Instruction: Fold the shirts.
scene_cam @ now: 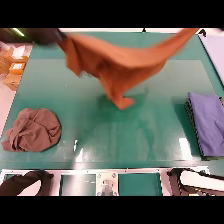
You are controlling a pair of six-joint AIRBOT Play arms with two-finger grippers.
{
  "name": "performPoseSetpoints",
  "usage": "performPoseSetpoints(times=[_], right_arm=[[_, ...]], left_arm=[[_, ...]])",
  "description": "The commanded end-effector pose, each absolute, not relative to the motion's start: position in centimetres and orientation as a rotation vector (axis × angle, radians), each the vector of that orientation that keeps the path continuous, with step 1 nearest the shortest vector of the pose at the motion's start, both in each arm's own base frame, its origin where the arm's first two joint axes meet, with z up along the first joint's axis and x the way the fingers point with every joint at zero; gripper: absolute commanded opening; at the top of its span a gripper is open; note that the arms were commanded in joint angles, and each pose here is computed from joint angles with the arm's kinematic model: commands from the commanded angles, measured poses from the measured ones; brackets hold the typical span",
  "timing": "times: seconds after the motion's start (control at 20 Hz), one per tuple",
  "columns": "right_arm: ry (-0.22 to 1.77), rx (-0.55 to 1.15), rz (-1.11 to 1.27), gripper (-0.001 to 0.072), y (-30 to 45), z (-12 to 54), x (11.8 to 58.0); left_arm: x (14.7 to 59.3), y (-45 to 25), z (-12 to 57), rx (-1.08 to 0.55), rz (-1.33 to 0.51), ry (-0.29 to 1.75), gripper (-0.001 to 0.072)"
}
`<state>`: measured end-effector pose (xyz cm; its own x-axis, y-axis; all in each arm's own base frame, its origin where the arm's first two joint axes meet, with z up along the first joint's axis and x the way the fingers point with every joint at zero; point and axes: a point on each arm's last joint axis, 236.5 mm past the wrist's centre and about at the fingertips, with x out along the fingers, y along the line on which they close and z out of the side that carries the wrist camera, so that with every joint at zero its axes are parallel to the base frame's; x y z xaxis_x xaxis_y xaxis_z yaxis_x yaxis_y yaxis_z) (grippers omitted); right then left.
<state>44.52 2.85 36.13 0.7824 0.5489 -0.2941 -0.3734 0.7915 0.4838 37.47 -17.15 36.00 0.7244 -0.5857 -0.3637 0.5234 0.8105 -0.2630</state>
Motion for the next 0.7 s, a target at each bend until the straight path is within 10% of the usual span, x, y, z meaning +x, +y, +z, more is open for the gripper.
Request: performPoseSetpoints(times=[0.0, 0.3, 0.65], right_arm=[[0.154, 0.26, 0.484, 0.0014, 4.8, 47.4, 35.9], [0.0, 0.08, 0.34, 0.0014, 5.7, 52.0, 27.0], [0.47, 0.381, 0.365, 0.0015, 3.9, 31.5, 36.0]], left_arm=[[30.4, -13.8, 51.0, -0.047, -0.554, 0.065, 0.002], [26.0, -10.3, 55.9, -0.018, -0.425, -0.1, 0.002], [42.9, -10.5, 38.0, -0.02, -0.333, 0.283, 0.002]])
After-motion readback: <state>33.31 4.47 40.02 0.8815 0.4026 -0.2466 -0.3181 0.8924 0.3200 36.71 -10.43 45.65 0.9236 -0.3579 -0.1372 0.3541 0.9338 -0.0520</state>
